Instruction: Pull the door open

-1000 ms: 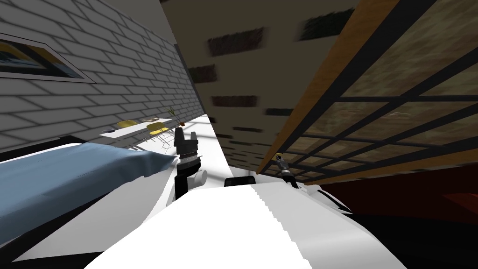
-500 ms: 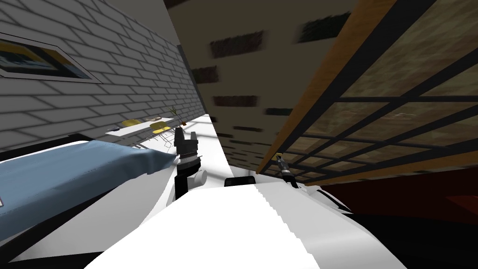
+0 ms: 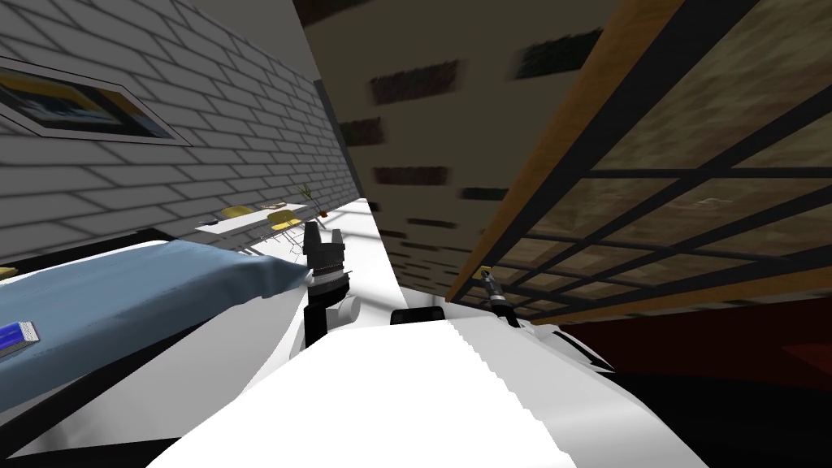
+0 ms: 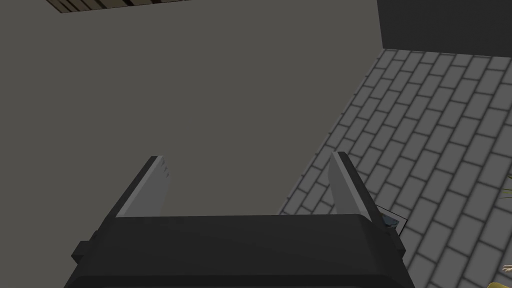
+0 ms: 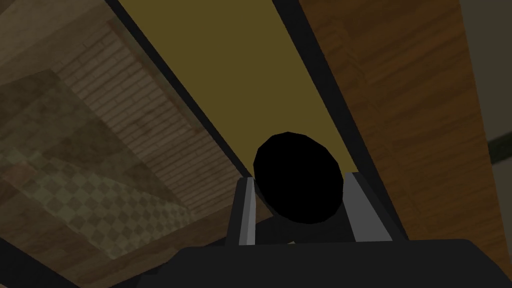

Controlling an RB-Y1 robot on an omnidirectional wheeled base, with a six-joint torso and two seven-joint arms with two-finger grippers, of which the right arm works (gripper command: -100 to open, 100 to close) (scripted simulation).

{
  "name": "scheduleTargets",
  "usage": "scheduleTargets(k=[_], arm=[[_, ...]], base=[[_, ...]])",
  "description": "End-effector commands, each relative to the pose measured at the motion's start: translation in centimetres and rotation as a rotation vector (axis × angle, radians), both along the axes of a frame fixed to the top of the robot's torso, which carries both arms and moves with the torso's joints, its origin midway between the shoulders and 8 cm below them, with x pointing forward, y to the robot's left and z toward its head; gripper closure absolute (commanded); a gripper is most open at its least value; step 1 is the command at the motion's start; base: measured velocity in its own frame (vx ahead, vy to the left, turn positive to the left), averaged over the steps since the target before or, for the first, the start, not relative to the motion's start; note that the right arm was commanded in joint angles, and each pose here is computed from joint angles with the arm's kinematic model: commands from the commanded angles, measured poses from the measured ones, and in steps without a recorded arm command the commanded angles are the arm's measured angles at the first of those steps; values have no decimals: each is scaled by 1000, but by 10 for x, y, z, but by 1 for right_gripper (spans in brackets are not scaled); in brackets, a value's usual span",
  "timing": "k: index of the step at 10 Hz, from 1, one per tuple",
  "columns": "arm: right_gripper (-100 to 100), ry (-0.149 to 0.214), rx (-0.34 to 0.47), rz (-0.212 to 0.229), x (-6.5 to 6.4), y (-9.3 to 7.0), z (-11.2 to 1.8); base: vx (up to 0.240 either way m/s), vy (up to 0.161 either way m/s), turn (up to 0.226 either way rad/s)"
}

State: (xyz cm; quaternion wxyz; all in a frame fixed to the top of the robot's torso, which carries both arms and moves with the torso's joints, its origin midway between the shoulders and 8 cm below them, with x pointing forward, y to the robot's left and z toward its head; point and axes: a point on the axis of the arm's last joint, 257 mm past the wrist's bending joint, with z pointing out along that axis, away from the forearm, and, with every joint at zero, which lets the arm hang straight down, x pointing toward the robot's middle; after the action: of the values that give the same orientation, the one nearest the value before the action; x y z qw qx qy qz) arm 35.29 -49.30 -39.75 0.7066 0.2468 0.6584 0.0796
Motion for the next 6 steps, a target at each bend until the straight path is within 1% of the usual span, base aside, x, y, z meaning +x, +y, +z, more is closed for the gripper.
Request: scheduleTargets(k=[1,3,4,5,6], arm=[[100,-6,36,-3,-1,0,-2],[100,-24,101,-7,-1,-1,-1],[100,-26,111,-7,-1,-1,-1],[100,-36,148,-10,-1,-2,-1],[100,-37,151,-10,-1,-2,-1]], base=[[-27,-10,19],[-27,-13,39],[-27,-11,19],[-25,-8,36],[-21,-8,19]])
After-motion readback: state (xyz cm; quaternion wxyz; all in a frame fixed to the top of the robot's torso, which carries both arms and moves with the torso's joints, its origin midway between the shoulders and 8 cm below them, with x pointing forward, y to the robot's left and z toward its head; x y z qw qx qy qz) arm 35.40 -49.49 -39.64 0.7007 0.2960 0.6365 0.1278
